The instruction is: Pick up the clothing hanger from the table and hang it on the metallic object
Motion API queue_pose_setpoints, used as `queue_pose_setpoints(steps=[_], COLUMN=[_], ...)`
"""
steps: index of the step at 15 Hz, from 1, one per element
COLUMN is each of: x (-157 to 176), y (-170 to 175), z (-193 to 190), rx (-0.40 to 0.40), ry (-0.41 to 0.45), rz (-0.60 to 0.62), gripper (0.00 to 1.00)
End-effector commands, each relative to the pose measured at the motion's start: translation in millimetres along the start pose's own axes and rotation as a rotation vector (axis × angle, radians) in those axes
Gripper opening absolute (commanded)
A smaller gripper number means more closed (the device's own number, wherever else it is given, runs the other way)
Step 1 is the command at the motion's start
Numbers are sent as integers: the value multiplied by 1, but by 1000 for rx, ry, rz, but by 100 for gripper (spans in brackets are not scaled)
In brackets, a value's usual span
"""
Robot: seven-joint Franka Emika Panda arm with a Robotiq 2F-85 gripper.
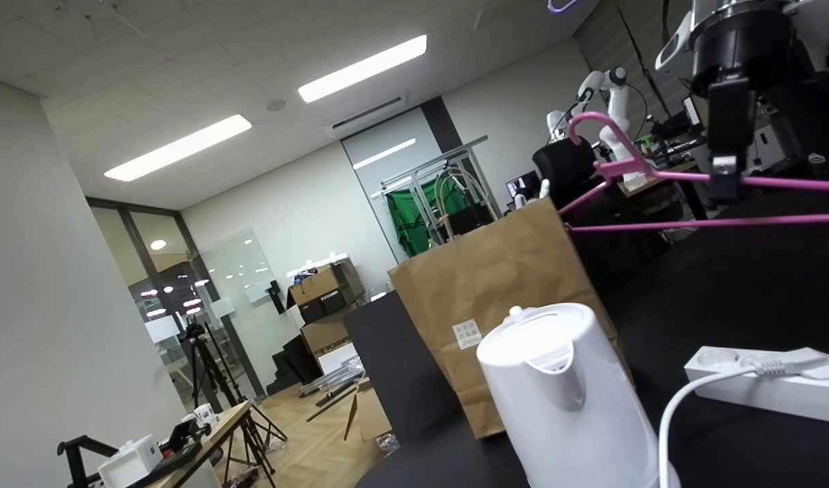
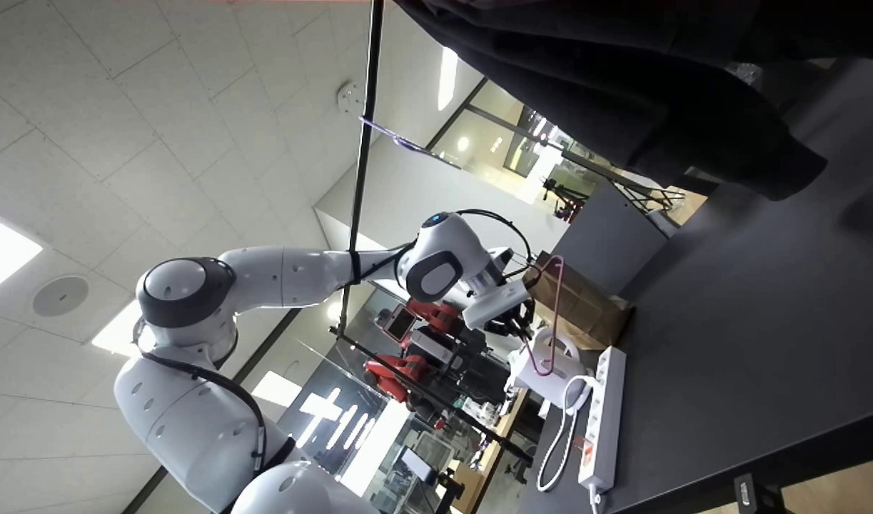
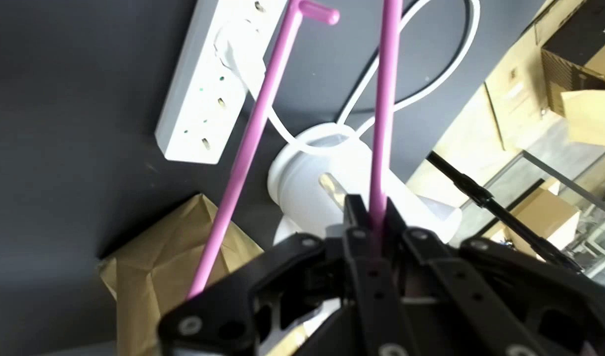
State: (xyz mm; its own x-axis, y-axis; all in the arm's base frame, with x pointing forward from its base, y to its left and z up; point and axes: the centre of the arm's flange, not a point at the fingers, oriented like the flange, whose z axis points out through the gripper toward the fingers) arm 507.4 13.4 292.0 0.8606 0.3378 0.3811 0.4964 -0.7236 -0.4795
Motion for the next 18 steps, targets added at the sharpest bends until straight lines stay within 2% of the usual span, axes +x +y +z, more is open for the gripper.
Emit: queue_pose_setpoints(steps=[1,5,6,8,14,15,18], x=[13,14,18,18,16,16,38], y=[-25,-40,-29,-33,-35,-35,-42], z=[-45,-80,-62,-75,-74,-74,-90], rx=[56,32,44,34,34,34,24], ry=[66,76,72,86,79,78,102], rz=[-61,-100,-86,-96,-100,-100,-133], gripper=[2,2,8,8,8,2,2])
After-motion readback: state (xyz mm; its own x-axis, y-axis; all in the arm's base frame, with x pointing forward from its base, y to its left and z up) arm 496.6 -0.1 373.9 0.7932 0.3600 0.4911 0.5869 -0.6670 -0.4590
